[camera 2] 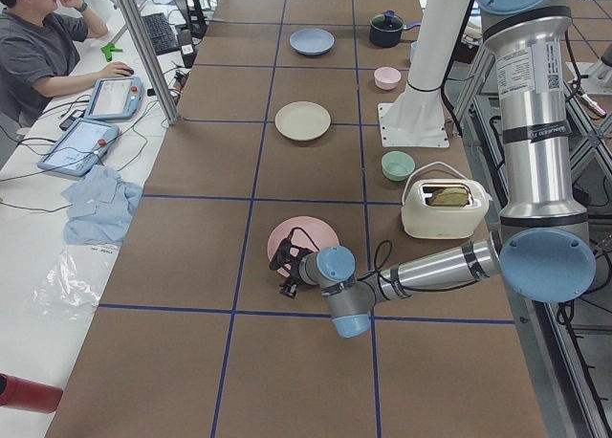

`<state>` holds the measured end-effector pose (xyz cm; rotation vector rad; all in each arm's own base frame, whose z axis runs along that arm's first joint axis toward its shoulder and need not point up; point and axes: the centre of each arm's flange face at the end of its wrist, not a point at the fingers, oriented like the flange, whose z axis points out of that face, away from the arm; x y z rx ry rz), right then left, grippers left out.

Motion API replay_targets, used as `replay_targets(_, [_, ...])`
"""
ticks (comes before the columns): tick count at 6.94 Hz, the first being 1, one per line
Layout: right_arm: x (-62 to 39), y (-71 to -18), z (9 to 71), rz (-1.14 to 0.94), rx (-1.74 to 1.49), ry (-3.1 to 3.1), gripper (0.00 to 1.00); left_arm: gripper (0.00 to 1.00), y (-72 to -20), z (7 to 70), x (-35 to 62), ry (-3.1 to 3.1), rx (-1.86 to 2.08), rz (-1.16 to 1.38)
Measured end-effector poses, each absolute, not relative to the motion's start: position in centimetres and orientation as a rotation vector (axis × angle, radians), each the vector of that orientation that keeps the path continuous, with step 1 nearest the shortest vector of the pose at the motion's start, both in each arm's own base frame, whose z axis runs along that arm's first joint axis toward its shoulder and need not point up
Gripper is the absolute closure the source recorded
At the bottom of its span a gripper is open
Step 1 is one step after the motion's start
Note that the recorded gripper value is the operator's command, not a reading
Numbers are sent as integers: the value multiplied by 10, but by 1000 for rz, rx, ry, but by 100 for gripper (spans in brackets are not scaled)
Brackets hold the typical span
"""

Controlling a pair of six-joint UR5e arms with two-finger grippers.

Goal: Stack three plates with pink and blue
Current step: 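Grasp the pink plate rim with the left gripper and lift it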

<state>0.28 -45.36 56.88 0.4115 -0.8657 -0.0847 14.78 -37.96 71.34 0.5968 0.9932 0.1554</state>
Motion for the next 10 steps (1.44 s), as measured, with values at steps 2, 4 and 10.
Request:
replay_targets(2, [3,-452,571,-83,407,-865,0,100,-371,713,172,990,597,193])
replay_targets(4, [3,-452,571,-82,407,-864,0,100,-367,704,174,1019,608,212])
replay_targets(10, [3,-452,571,-82,405,-865,0,100,-433,502,147,1129,554,172])
